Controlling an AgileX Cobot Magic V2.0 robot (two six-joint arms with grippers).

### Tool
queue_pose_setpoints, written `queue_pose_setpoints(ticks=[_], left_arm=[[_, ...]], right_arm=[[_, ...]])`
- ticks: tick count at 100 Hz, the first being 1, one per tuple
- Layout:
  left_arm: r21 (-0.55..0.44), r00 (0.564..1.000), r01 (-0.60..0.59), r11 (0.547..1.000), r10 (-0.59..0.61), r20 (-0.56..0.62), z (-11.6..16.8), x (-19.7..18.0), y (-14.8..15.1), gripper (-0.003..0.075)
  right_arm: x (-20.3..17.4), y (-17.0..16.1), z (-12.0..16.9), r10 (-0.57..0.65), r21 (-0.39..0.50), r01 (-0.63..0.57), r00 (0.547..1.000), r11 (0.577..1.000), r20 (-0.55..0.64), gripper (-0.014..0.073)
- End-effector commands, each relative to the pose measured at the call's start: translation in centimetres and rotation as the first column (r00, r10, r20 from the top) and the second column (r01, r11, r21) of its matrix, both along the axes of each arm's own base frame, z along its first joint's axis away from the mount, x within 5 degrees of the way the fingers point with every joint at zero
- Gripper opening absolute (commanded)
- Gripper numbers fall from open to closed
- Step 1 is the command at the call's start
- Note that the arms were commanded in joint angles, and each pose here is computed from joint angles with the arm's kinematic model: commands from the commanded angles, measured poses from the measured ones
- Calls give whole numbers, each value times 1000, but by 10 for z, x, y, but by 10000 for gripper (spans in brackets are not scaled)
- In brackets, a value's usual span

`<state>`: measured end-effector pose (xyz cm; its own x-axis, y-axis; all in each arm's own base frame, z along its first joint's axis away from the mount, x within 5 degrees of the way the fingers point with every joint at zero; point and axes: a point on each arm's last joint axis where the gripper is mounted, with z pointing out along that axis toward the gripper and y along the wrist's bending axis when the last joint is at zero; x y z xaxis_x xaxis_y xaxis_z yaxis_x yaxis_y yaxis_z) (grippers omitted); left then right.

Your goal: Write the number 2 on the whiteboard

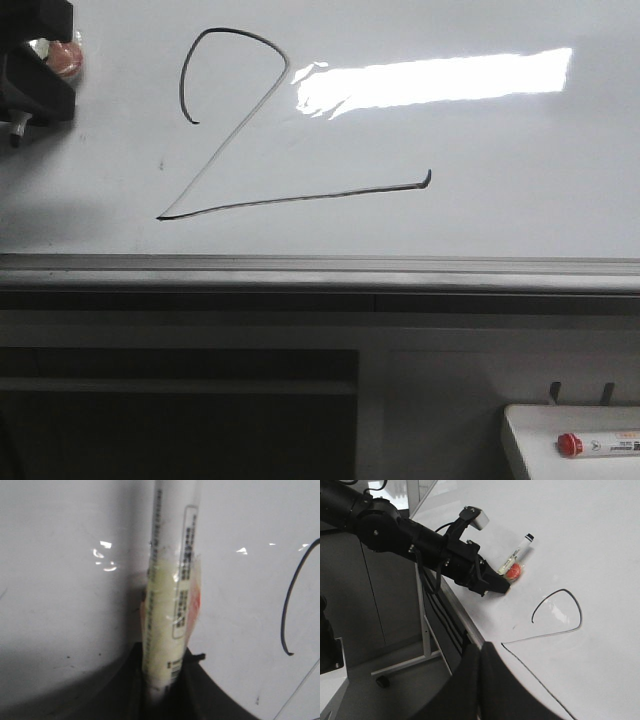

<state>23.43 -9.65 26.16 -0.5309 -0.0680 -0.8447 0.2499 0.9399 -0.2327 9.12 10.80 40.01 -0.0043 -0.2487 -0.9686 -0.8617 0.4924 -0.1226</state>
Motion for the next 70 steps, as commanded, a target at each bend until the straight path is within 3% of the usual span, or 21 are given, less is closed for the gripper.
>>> queue_pose_setpoints(ticks=[1,20,30,54,70], left_arm=[[-28,997,-6,1000,8,74,12,7,-1,95],[-28,997,-6,1000,8,74,12,7,-1,393],[-28,997,-6,1000,8,74,12,7,-1,489],[-21,998,-4,1000,5,57,13,3,0,497],[-32,995,4,999,-1,99,37,-19,9,495]], right_arm=[[2,-2,13,-43,81,40,999,996,29,-68],[2,-2,14,-42,85,39,999,996,26,-68],[2,-2,14,-40,90,38,999,995,22,-68],[2,-2,14,-38,97,36,999,995,16,-68],[1,-4,13,-46,72,43,998,996,40,-68]])
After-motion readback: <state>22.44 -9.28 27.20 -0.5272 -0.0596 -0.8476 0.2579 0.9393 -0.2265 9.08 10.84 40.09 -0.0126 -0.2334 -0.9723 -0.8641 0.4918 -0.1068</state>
